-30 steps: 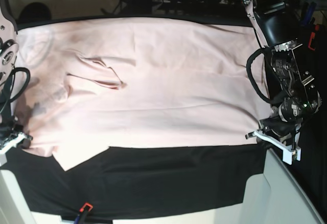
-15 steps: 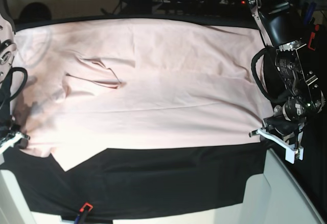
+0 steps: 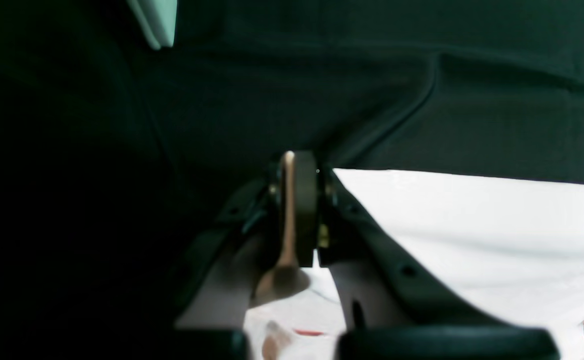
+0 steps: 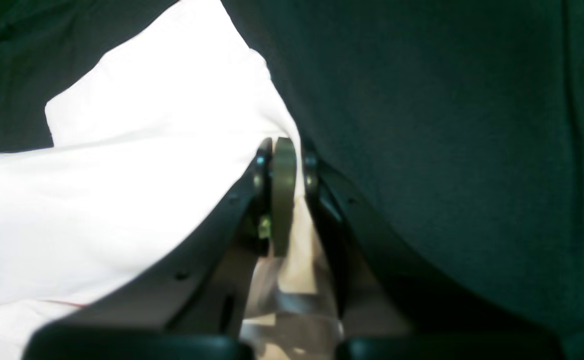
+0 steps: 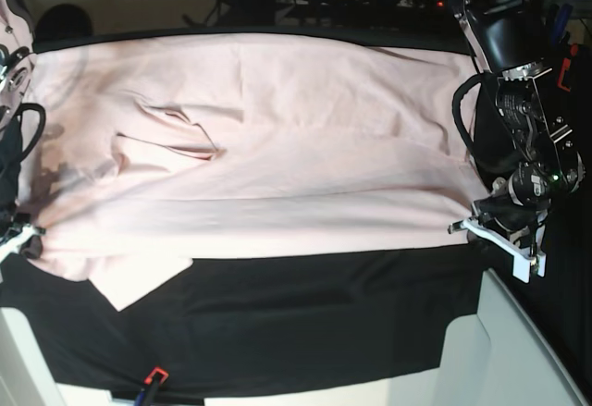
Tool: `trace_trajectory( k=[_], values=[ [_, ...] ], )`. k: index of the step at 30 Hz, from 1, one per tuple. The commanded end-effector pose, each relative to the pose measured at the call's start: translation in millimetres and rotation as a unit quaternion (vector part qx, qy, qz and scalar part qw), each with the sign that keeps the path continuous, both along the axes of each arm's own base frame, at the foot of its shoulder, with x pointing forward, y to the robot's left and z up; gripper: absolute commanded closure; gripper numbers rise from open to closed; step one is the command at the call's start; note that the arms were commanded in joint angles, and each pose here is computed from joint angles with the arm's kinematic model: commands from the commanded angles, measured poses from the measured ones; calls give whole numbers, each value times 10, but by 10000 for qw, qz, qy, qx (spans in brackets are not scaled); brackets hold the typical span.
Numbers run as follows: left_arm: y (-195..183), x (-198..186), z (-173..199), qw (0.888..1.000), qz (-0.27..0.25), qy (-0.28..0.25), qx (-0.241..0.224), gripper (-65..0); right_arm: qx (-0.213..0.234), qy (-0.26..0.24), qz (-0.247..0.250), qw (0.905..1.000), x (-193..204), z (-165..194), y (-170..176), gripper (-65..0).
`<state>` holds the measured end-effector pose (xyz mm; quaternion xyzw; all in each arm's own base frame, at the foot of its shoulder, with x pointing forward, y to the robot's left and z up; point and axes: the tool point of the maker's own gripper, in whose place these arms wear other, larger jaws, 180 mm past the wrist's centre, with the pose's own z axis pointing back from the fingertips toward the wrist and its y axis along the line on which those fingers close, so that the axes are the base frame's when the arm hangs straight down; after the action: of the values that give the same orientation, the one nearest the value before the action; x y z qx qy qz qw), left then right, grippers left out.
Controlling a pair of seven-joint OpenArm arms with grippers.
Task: Fold the T-shirt properly
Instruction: 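Pinch the hem edge with both grippers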
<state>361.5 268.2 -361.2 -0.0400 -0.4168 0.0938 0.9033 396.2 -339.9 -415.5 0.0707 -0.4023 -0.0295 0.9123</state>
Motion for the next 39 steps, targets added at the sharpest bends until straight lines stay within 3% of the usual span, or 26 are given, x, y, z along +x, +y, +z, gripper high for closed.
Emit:
trace_trajectory(
  k=[1,19,33,39],
  values=[
    [103,58,159,9995,52,-247,171,0,-157,-333,-165,9992,106,238,-204,0],
    [61,-107,371,9977,-80,-486,476,0,-161,-95,-125,9997,-74,44,-172,0],
    [108,-102,396,9973,-70,-503,536,0,-152,-256,-126,9995,49,160,-165,0],
    [300,-156,435,9969,222,-542,532,0,-172,-338,-112,9992,114,229,-167,0]
  ],
)
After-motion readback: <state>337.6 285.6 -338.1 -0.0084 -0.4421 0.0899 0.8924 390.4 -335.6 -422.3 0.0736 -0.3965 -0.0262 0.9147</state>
